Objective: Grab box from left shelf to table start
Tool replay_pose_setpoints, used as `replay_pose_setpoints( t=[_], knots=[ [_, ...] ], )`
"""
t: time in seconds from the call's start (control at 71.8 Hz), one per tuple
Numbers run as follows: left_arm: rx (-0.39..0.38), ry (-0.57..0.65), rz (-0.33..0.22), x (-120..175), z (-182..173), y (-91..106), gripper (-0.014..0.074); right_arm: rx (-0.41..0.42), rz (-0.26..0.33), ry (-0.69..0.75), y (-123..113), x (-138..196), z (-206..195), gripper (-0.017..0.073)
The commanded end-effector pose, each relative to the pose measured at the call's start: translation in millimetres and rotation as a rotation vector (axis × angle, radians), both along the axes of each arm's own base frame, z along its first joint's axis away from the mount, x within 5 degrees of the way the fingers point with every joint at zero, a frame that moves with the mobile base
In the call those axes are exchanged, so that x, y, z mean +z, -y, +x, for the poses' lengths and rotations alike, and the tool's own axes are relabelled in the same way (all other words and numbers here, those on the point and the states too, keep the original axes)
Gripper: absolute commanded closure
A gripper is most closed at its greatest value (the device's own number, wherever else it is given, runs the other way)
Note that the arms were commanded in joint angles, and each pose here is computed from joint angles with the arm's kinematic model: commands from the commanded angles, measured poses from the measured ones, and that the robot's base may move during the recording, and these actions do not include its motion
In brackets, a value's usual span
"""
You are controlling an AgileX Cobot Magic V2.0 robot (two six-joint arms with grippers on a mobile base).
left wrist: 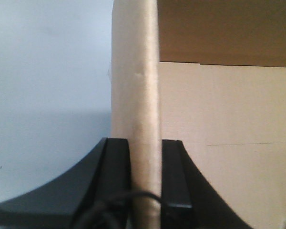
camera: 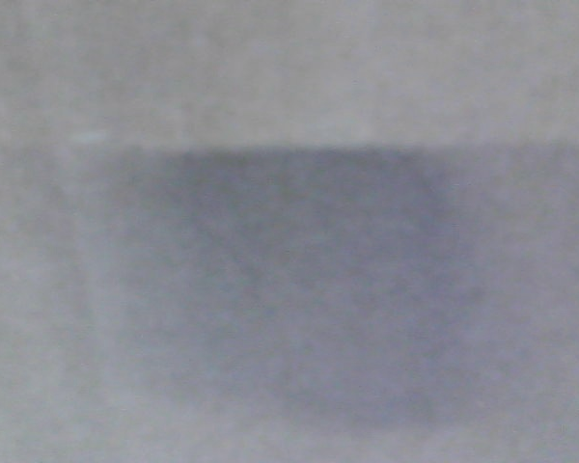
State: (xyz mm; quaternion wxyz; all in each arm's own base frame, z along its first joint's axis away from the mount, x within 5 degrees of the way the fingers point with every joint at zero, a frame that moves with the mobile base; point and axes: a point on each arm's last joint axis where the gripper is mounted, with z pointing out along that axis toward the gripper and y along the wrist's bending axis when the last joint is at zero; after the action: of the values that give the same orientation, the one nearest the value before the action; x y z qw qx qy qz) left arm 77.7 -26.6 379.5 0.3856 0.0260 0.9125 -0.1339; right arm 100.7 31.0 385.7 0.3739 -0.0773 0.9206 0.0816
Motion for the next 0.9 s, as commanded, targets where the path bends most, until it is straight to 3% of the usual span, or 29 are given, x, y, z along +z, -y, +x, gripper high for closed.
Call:
replay_pose_setpoints(
  t=[0.0, 0.891],
  knots=[
    [-0.036, 0.122, -0.182, 22.6, -1.3, 11.1, 0.0697, 0.017, 0.009, 0.143, -0.3, 16.3, 3.4, 0.0492],
    [-0.036, 0.122, -0.182, 22.6, -1.3, 11.1, 0.0697, 0.017, 0.009, 0.143, -0.3, 16.3, 3.4, 0.0492]
  ],
)
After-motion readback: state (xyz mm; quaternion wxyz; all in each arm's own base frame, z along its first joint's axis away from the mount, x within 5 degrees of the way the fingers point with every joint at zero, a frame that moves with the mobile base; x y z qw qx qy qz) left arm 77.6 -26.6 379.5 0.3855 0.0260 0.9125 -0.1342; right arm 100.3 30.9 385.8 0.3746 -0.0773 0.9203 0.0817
